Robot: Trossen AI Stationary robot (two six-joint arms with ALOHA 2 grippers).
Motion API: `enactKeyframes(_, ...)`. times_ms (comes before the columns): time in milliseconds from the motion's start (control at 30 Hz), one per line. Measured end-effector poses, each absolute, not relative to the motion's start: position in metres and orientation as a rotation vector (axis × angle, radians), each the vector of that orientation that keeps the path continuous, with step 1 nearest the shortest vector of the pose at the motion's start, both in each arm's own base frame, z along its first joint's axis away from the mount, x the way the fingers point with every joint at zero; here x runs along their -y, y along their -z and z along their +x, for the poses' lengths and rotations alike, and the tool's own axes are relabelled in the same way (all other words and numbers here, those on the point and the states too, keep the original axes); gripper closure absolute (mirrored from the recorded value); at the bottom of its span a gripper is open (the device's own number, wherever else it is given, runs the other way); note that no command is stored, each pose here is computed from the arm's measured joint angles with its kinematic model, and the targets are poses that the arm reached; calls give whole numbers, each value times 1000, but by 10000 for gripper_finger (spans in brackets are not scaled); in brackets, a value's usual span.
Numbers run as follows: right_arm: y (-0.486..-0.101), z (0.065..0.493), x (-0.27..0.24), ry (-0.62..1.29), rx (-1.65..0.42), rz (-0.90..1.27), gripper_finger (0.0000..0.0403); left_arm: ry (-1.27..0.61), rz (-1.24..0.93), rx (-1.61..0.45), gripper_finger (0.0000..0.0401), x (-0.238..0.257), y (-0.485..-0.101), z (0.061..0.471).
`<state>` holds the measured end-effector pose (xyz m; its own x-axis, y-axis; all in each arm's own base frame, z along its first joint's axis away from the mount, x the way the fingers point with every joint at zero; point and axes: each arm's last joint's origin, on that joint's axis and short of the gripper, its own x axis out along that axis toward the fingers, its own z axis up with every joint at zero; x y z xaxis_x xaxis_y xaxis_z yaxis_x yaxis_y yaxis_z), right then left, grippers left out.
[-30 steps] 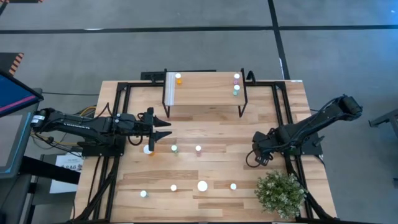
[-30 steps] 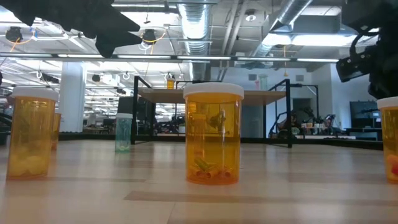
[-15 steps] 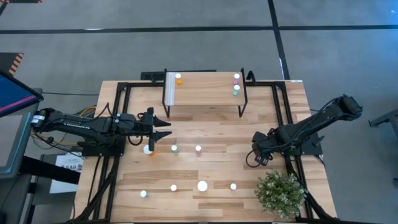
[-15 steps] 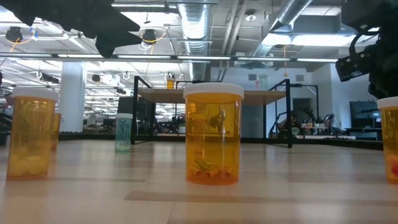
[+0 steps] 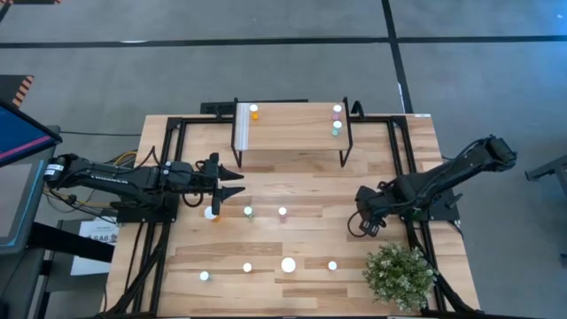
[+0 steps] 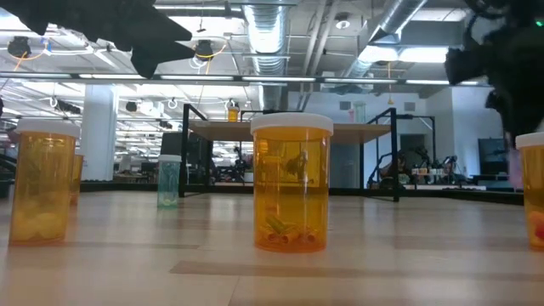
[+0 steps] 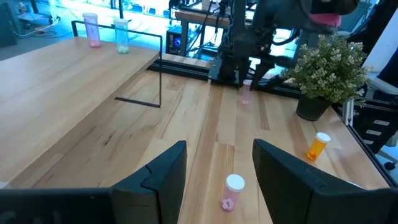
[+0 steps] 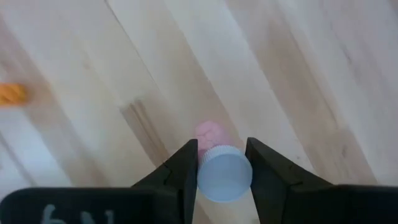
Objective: Pick and place medicine bottles onto shelf by color
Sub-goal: Put the right pink pill bottle on the shelf
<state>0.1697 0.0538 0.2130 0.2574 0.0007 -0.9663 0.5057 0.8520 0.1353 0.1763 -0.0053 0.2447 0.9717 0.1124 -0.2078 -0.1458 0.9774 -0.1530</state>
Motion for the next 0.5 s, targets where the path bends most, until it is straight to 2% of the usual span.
enactKeyframes(300, -275, 203, -25, 279, -1009, 408, 265, -130, -170, -190, 230, 5, -246, 176)
enactKeyframes(500, -321, 215, 15, 306, -812, 327, 264, -130, -165, -190, 230, 5, -246, 176)
